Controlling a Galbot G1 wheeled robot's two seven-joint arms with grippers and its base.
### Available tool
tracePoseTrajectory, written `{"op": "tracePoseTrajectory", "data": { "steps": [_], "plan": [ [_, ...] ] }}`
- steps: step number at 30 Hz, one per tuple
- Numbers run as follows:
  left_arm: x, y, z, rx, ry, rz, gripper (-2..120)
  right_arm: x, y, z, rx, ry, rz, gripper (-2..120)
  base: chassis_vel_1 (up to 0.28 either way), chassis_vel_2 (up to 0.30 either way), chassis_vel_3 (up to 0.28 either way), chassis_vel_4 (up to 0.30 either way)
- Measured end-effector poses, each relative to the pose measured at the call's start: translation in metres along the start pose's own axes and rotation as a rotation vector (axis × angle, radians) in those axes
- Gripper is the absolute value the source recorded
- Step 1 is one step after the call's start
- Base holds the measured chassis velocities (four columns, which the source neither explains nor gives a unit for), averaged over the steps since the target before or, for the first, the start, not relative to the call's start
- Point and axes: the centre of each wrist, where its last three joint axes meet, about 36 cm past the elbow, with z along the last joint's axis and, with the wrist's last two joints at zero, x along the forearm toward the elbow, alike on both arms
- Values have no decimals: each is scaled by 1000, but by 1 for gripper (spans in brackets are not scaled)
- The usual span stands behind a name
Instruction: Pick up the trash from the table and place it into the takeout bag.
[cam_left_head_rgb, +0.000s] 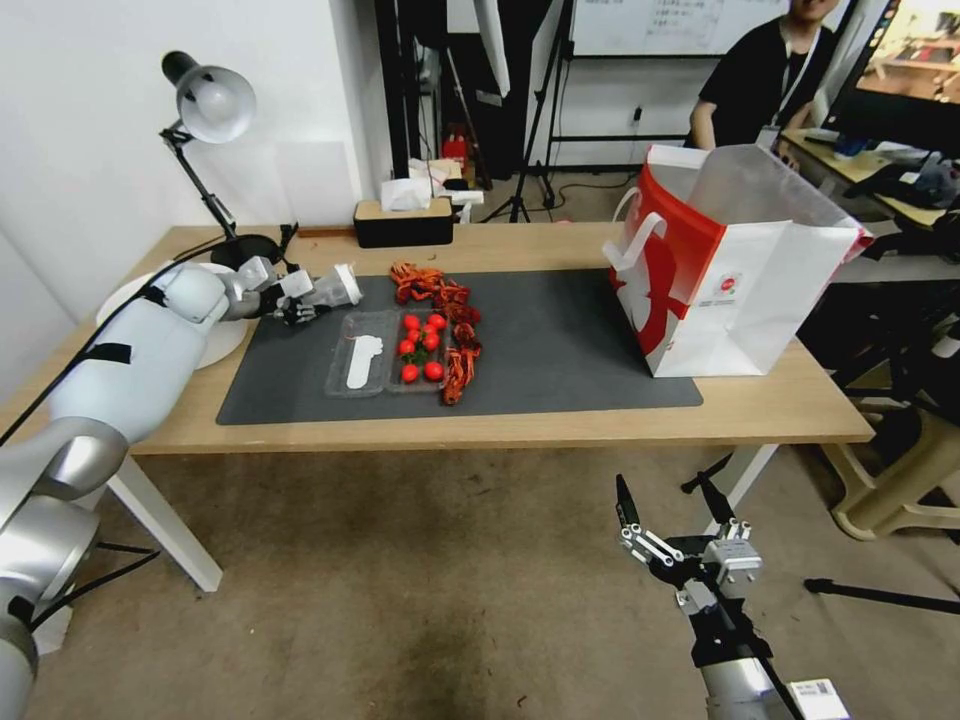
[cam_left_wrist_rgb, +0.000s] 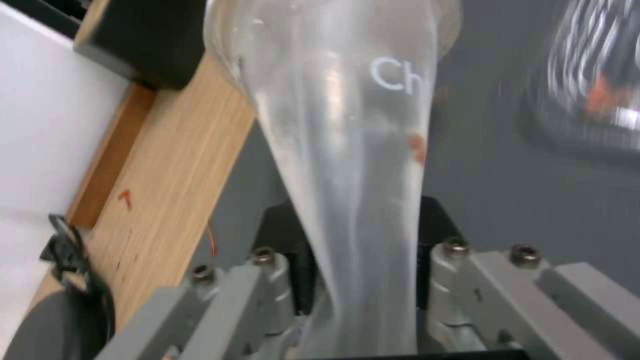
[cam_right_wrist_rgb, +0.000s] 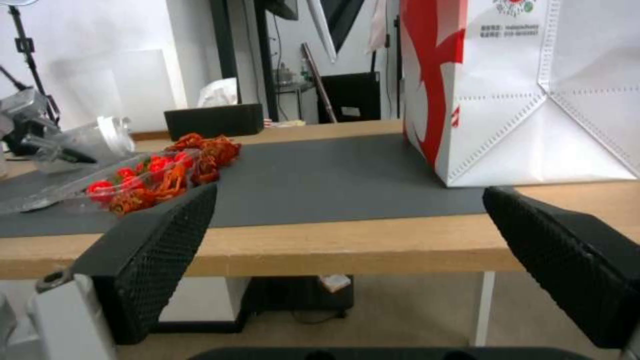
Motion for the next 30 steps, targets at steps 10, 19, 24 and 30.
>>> {"op": "tracePoseTrajectory", "data": {
  "steps": [10, 19, 24, 30],
  "plan": [
    [25, 23, -64, 75, -302, -39, 1, -8, -1, -4, 15, -13, -14, 100, 0, 0, 0, 0],
    [40, 15, -174, 141, -639, 80, 1, -8, 0, -8, 23, -8, -15, 100, 0, 0, 0, 0],
    [36, -5, -258, 191, -848, 248, 1, -7, -3, -13, 34, -13, -6, 100, 0, 0, 0, 0],
    [18, -21, -338, 188, -933, 355, 1, -3, -1, -14, 39, -9, 2, 100, 0, 0, 0, 0]
  ]
}}
